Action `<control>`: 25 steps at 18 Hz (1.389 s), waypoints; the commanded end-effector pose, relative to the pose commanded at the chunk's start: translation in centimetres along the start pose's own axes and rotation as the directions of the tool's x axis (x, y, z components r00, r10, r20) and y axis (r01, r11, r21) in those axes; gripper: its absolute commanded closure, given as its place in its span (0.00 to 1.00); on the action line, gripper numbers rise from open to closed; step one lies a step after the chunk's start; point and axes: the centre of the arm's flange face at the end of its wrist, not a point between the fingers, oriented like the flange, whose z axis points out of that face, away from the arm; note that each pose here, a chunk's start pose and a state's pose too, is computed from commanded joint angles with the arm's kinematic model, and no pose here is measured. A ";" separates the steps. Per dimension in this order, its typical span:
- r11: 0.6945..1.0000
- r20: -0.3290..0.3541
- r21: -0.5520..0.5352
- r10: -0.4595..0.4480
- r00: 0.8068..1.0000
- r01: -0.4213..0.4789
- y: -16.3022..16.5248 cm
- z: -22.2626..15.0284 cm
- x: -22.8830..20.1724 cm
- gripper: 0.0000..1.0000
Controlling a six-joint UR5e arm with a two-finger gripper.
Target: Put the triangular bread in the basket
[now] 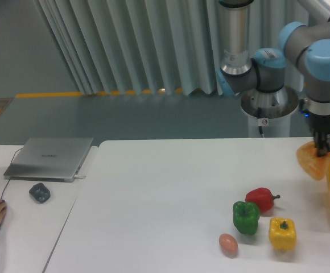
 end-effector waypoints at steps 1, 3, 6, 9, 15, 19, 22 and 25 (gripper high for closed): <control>1.000 0.002 0.001 0.020 1.000 -0.020 1.2 0.1 0.1 0.83; 0.999 0.036 -0.014 0.047 0.998 -0.047 3.8 0.5 -0.4 0.83; 0.999 0.050 -0.020 0.037 0.998 -0.036 7.2 2.3 -1.4 0.81; 0.993 0.061 -0.029 0.113 0.992 -0.112 11.1 4.3 -1.9 0.81; 0.988 0.039 -0.014 0.156 0.987 -0.156 14.9 6.7 -1.4 0.77; 0.987 0.037 -0.012 0.160 0.986 -0.159 15.4 7.1 -1.5 0.64; 0.987 0.038 -0.013 0.158 0.987 -0.158 15.5 7.1 -1.4 0.00; 0.988 0.040 -0.013 0.155 0.987 -0.154 14.9 6.9 -1.6 0.00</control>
